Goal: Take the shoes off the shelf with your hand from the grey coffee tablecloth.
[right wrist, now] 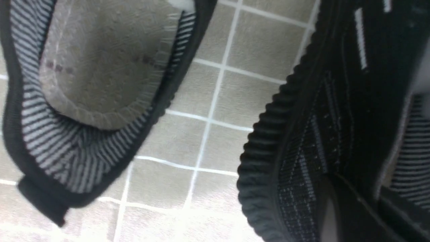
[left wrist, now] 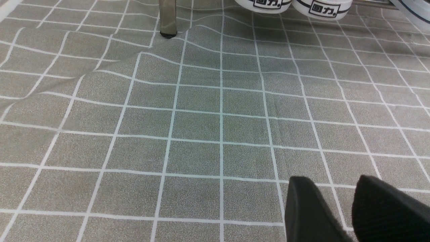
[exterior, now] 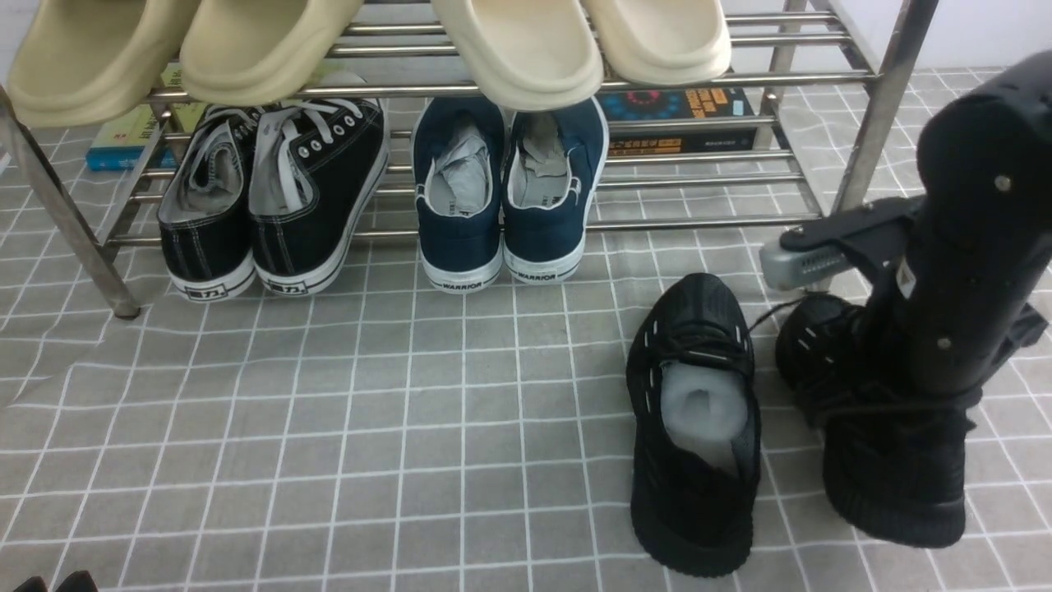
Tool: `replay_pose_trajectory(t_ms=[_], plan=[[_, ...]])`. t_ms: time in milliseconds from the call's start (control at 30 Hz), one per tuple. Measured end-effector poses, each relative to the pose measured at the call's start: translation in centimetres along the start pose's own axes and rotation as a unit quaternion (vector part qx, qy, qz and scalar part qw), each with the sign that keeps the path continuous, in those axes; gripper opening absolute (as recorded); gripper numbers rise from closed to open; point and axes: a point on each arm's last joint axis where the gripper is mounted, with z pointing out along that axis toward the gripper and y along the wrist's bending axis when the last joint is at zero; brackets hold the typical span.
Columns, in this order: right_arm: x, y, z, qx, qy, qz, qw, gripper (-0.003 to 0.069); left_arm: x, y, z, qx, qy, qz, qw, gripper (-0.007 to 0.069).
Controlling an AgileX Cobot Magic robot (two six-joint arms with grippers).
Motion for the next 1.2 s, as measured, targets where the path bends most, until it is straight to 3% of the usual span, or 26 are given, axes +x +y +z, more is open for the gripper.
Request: replay_pose_trajectory(t_ms=[600,700,767,800,967,1067,1200], plan=[[-0.2,0.5,0.8,-0.028,-0.029,0.011,0.999,0.0042,0.0,0.0,0.0,0.000,0.000,0.000,1.000,0.0240],[-0.1,0.6,1.0,-0.034,-0.026,0.014,0.999,0.0073,0.0,0.0,0.0,0.000,0.000,0.000,1.000,0.0240],[0.0,0.7,1.1,-0.042,-0.021,0.018,0.999,0.0123,0.0,0.0,0.0,0.000,0.000,0.000,1.000,0.0240],[0.0,0.8,1.1,-0.048,-0.019,0.022,0.998,0.0188,0.0,0.0,0.0,0.000,0.000,0.000,1.000,0.0240],[0.7,0.8,0.1,-0.053,-0.012,0.024,0.998,0.0296,0.0,0.0,0.0,0.000,0.000,0.000,1.000,0.0240],[1.2,0.5,-2.1,-0.060,-0.038,0.023,0.997,0.0291,0.0,0.0,0.0,0.000,0.000,0.000,1.000,0.0240],[3.4,-0.2,-6.9,-0.078,-0.106,0.023,0.991,0.0183,0.0,0.0,0.0,0.000,0.000,0.000,1.000,0.0240]])
